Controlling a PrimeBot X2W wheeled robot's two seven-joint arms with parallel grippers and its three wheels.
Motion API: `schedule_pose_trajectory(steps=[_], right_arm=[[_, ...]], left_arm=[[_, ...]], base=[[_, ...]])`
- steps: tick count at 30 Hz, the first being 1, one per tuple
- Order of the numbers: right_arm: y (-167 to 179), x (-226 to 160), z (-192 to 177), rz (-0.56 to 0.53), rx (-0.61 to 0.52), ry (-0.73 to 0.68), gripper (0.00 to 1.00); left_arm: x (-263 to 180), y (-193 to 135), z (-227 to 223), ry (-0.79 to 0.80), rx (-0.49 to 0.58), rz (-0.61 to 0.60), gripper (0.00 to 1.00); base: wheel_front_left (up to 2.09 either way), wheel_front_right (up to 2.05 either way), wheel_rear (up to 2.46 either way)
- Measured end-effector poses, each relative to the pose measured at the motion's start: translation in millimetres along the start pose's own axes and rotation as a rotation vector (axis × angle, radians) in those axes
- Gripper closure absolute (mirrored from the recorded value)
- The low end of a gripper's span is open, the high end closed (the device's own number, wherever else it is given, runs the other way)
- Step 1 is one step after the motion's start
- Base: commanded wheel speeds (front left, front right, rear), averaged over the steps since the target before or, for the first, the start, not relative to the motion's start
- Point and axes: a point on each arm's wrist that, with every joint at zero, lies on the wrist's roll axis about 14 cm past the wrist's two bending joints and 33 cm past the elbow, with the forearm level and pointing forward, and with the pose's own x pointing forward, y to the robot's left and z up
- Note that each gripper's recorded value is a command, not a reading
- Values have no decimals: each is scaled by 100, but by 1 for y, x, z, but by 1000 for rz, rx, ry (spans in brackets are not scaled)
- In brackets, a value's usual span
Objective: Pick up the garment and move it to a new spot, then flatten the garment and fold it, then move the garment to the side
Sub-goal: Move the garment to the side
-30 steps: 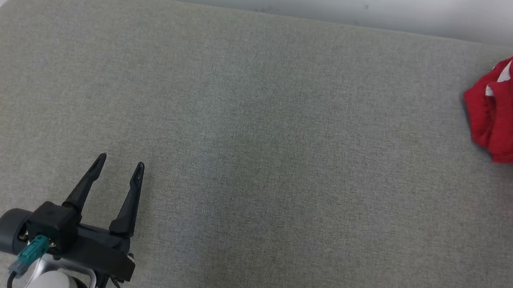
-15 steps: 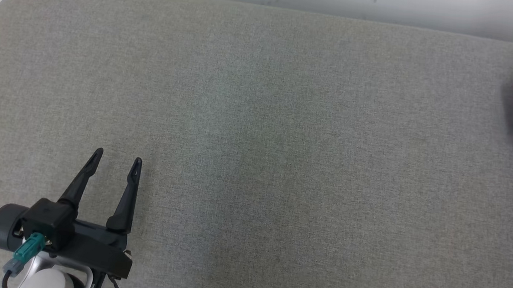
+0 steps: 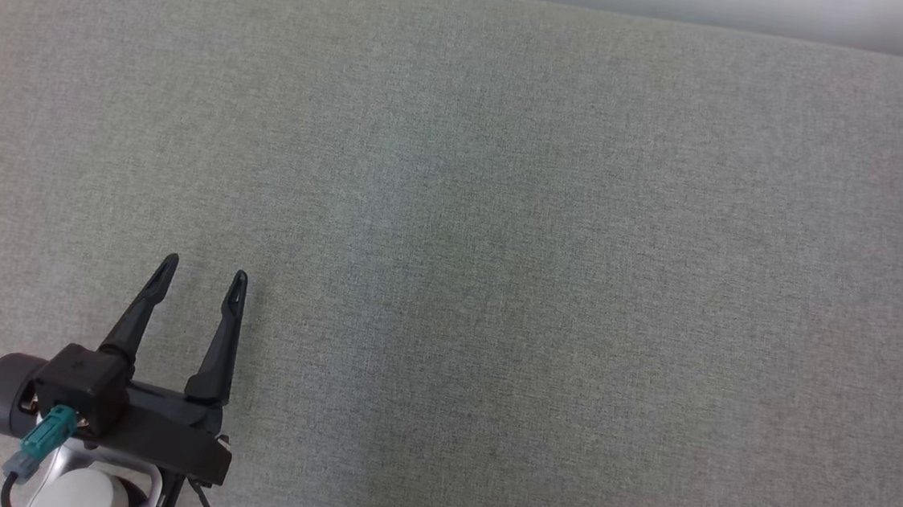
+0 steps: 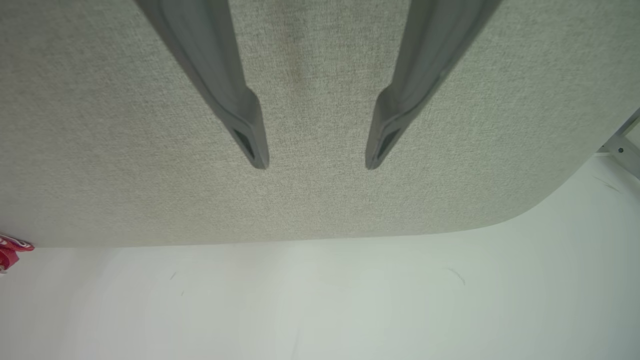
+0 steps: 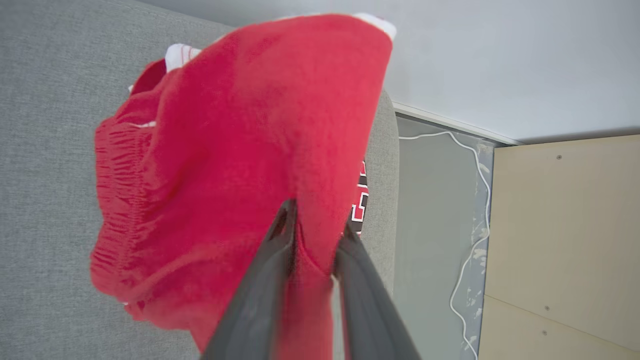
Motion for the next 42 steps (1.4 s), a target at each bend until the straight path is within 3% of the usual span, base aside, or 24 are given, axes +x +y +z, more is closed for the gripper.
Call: schedule_pose_trajectory(steps=[12,18,22,35,42], right_arm=[[-11,-9,18,-43,-26,-88,0],[16,-25,54,48,17,-318,0],[35,-45,73,150,130,-504,0],[47,-94,56,243,377,-858,0],[53,-109,20,241,440,-952,0]], left_arm=[[1,-2,1,-5,-9,1,0],[-2,1,10,-31,-11,17,0],[-9,3,17,-49,-13,34,0],[-33,3,42,-111,-25,67,0],[-44,-5,53,-125,-14,44,0]], base=[[0,0,0],[0,0,0],[0,0,0],[0,0,0],[0,0,0]])
